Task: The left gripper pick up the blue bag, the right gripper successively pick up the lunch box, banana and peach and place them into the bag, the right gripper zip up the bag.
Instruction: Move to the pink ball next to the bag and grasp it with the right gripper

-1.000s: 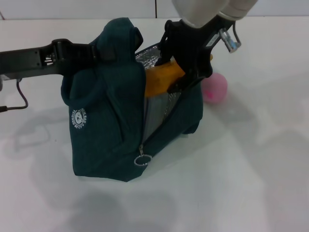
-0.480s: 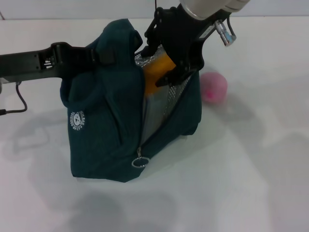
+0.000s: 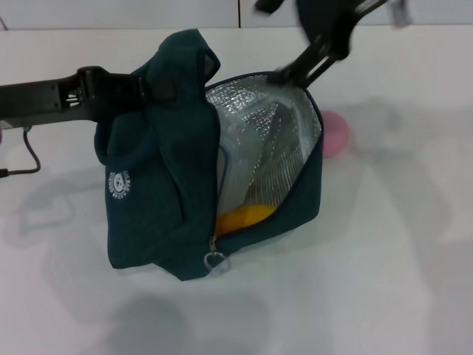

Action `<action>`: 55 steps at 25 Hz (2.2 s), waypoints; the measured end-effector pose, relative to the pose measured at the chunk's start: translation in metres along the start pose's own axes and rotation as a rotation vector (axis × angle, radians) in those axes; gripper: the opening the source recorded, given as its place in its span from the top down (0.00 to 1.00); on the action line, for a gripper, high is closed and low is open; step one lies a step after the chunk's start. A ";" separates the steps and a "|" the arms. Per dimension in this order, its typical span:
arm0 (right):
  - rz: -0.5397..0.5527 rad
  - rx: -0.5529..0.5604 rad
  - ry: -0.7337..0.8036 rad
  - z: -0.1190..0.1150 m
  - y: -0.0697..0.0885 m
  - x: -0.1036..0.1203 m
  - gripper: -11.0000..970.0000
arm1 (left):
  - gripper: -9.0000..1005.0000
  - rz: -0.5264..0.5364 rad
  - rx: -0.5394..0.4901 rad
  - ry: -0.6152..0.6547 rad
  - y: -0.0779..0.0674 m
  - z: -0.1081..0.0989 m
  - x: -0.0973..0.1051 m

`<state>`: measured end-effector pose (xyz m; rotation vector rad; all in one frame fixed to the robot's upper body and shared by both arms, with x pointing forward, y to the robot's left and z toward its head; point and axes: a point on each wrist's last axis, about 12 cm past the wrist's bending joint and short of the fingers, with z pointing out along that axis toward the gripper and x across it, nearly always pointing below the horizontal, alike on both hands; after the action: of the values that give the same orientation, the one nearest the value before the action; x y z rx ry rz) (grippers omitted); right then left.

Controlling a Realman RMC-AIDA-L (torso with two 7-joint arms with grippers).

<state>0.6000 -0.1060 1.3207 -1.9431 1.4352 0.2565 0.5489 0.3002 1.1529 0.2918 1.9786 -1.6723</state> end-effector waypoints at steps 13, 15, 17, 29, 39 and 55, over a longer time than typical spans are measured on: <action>0.697 0.147 -0.075 -0.014 0.015 0.145 0.11 | 0.96 0.004 0.004 0.003 -0.001 0.002 -0.002; 0.770 0.142 -0.073 -0.005 0.012 0.154 0.11 | 0.96 0.005 0.006 0.004 -0.001 0.003 -0.002; 0.829 0.144 -0.072 0.004 0.007 0.158 0.12 | 0.96 0.006 0.006 0.004 -0.001 0.003 -0.002; 1.032 0.101 0.057 0.062 -0.012 0.158 0.16 | 0.96 0.013 0.008 0.015 -0.002 0.006 -0.005; 1.031 0.087 0.103 0.098 0.002 0.151 0.20 | 0.96 0.024 0.003 0.029 -0.001 0.008 -0.004; 1.031 0.087 0.142 0.115 0.020 0.162 0.25 | 0.96 0.030 0.005 0.033 -0.002 0.009 -0.004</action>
<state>0.6691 -0.1594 1.1413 -1.0068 2.3912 0.5012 0.5534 0.2921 1.1553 0.3517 1.9849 -1.6639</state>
